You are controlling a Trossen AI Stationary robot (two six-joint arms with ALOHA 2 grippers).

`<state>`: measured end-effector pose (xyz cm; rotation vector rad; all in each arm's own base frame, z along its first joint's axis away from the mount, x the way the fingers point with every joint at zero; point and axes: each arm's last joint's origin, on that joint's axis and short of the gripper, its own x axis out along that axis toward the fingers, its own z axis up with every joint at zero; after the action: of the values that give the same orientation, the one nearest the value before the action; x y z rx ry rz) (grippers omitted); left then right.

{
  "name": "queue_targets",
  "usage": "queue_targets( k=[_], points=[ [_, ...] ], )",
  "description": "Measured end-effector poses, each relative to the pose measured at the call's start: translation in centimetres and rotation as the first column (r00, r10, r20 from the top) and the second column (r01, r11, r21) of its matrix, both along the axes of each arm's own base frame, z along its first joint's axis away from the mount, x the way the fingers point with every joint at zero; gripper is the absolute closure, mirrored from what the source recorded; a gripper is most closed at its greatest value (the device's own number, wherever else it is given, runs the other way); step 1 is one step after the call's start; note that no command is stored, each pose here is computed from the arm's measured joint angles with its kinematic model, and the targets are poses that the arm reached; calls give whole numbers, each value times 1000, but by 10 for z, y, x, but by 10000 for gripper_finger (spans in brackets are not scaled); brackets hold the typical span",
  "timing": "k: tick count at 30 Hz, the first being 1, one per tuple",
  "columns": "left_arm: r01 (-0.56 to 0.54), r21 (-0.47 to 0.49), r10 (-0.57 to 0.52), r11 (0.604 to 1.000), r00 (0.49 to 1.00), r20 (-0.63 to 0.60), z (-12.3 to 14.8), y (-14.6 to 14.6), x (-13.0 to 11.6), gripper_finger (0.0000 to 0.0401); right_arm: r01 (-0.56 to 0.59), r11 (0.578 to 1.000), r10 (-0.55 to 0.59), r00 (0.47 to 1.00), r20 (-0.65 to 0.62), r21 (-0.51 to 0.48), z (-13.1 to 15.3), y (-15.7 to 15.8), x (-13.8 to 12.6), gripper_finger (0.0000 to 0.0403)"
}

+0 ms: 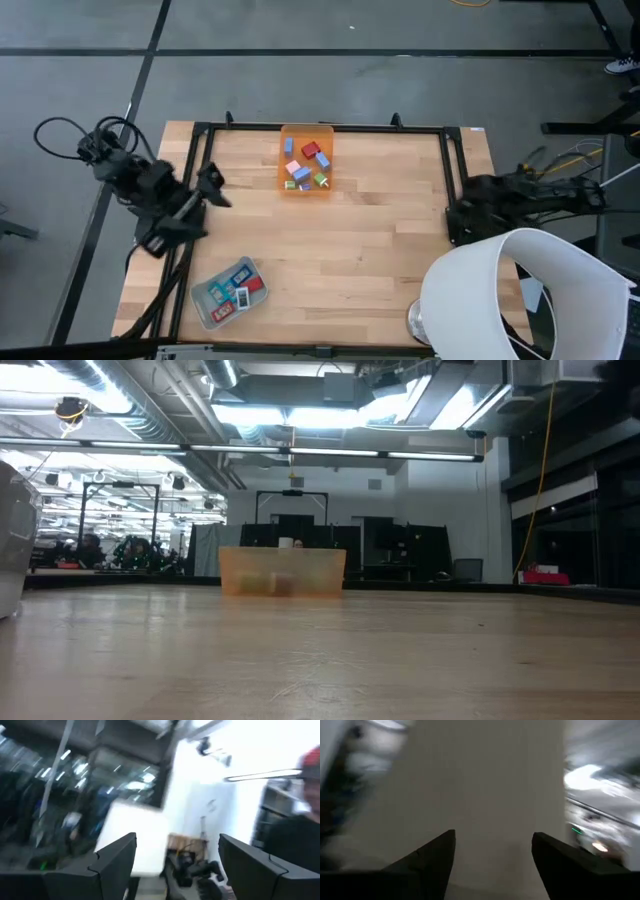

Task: Pick & Place Office items
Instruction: Return to Home Position

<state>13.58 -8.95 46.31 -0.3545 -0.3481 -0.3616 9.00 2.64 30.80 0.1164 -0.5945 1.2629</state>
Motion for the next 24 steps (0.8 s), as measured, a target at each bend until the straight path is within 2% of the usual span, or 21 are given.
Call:
queue_targets(
  k=[2,4,8,12,16,18,21,24],
  points=[
    [29,73,-34,997,997,64,0,-1,-6,125,-75,995,78,996,37,-64,8,4,-11,142],
    [23,103,-27,994,999,38,-10,-3,-8,124,-146,986,144,989,-35,-84,7,5,-17,142],
    [-43,74,46,996,998,-47,-45,-4,-7,123,-216,967,205,975,-88,-136,8,5,-30,142],
    [-13,35,12,999,999,43,-81,-1,-13,124,-236,953,226,971,-74,-191,-1,4,-49,142],
    [5,0,-5,1000,992,129,-124,2,-20,125,-202,968,201,979,-23,-148,-35,3,-62,142],
    [-4,-23,7,1000,992,126,-146,3,-21,123,-157,985,158,987,7,-77,-57,1,-63,142],
    [-16,-69,24,997,993,119,-170,4,-24,123,-103,990,109,993,55,-97,-57,1,-66,142],
    [-32,-78,40,996,994,101,-192,5,-26,125,-71,992,76,996,48,-100,-62,0,-66,142]
  ],
)
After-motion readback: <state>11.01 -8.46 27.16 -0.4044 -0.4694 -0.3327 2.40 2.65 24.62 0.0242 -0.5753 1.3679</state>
